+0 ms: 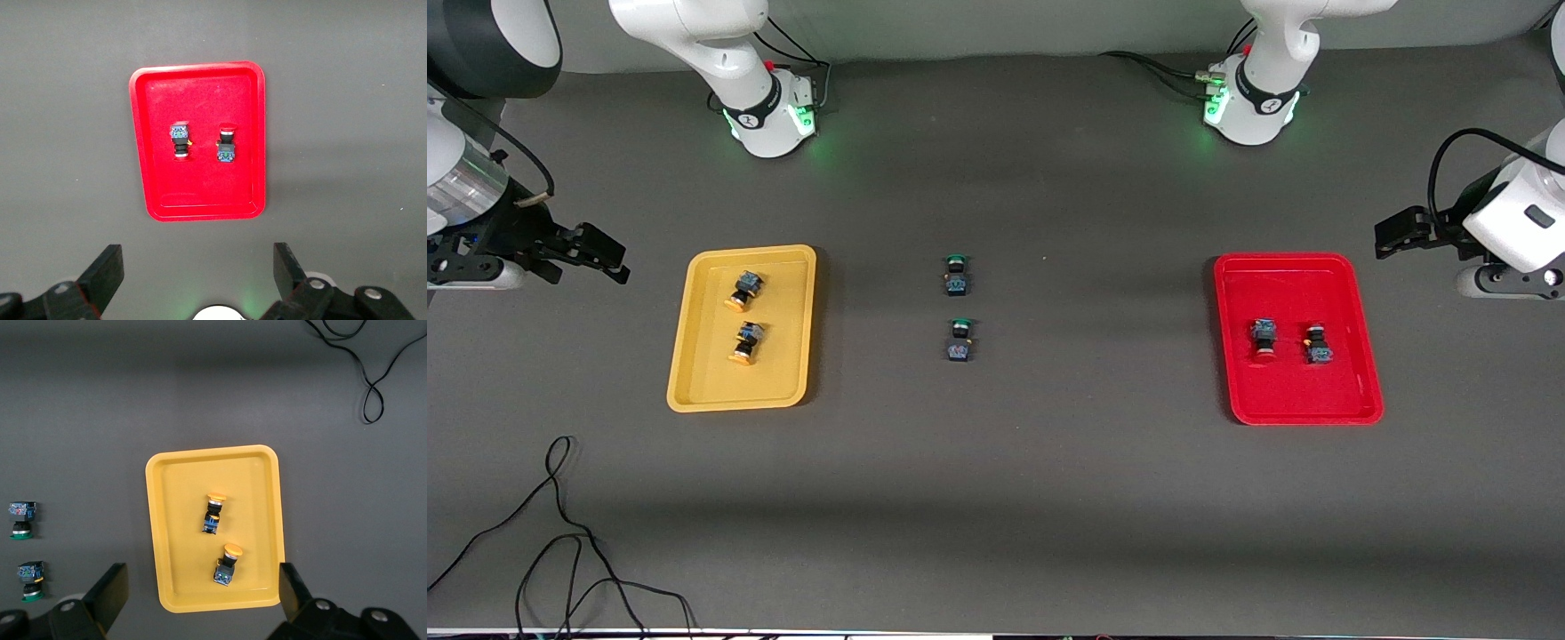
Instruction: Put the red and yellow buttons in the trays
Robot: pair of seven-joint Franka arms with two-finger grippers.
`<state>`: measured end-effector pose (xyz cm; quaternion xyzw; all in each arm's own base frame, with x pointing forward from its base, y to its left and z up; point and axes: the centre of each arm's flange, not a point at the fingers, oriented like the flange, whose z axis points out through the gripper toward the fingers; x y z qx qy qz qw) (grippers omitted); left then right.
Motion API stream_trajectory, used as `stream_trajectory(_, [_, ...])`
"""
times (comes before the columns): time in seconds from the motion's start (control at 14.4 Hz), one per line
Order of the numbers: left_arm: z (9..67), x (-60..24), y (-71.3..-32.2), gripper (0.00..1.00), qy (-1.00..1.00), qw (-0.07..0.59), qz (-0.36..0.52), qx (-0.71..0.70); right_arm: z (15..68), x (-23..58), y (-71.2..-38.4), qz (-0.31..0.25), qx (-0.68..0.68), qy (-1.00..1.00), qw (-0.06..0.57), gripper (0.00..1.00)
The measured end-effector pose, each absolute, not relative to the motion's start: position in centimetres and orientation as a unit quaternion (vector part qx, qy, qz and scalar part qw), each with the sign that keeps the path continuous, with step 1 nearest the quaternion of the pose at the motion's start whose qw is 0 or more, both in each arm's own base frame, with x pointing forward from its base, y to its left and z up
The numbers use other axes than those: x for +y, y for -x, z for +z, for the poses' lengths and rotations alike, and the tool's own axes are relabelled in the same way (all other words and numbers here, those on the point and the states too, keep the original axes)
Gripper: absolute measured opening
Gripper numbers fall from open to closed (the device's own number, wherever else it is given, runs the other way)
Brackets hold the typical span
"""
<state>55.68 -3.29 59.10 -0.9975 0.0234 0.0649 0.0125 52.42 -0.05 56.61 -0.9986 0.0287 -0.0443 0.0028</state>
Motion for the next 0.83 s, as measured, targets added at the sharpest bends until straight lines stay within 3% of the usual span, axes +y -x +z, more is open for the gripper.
stream_trajectory(0.83, [59.08, -3.33, -55.65, 1.00, 0.998, 0.012, 0.065, 0.024, 57.00, -0.13, -52.20, -0.030, 0.030, 0.999, 0.003, 1.00])
